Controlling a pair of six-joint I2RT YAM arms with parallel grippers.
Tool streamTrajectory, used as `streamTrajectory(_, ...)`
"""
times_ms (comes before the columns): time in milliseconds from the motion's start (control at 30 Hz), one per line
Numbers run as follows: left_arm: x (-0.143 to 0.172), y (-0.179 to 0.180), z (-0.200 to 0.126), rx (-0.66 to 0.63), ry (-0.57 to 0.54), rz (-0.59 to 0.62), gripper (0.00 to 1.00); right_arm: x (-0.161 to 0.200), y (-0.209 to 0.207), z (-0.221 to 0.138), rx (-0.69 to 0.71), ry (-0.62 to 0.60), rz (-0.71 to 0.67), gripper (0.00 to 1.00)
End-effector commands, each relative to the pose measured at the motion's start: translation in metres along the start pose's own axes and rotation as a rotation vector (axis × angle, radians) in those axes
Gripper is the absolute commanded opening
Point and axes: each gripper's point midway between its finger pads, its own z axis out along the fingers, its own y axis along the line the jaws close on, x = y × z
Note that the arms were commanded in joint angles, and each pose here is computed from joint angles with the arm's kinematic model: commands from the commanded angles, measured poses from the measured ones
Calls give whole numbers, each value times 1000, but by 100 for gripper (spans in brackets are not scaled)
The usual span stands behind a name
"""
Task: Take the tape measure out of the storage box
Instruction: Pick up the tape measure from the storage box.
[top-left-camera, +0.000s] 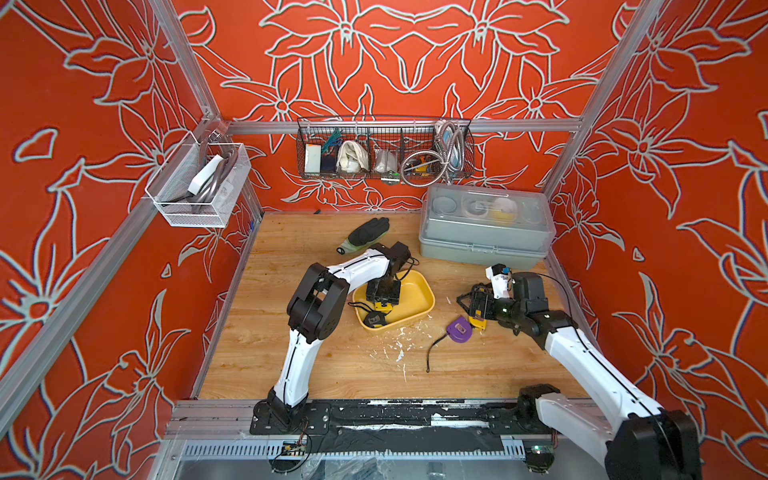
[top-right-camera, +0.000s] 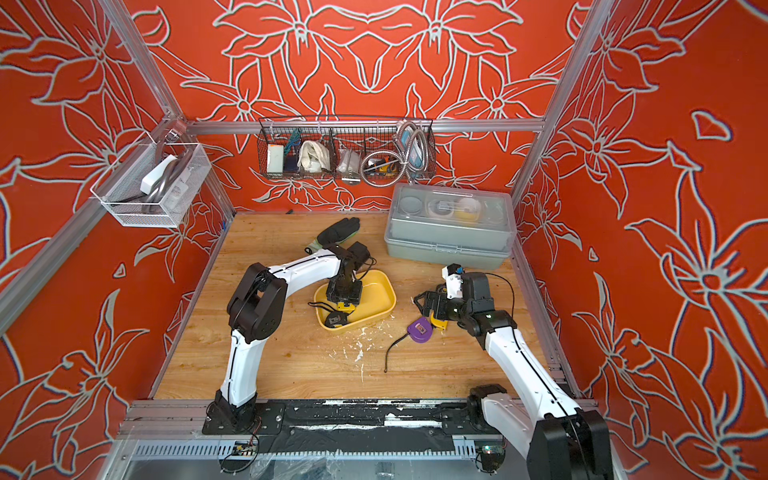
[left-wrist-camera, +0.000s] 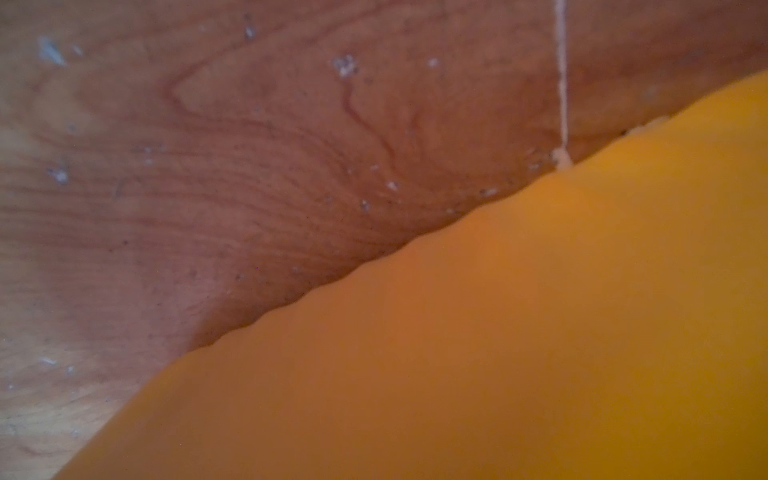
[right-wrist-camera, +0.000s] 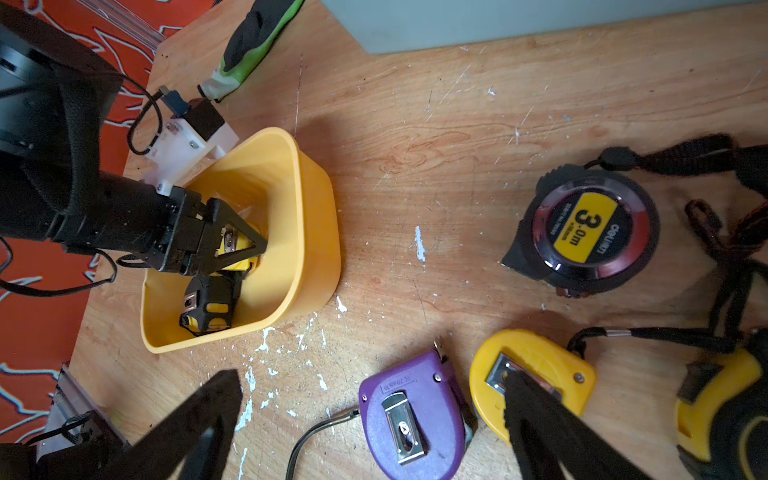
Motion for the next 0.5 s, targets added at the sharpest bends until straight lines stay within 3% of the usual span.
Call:
streamTrajectory(0,16,0,8,-13,50,51,43,-9,18,2,-83,-3,-42,100)
streamTrajectory(167,3,-16,-43,56,-80,133,38,-2,35,11,-213,37,-52,100)
streamTrajectory(300,6,-34,-78,104,-166,303,38,-1,44,22,-295,83,-9,100)
streamTrajectory(467,23,-49,-94,137,-194,466,37,-12,64,33,-438,152,80,100)
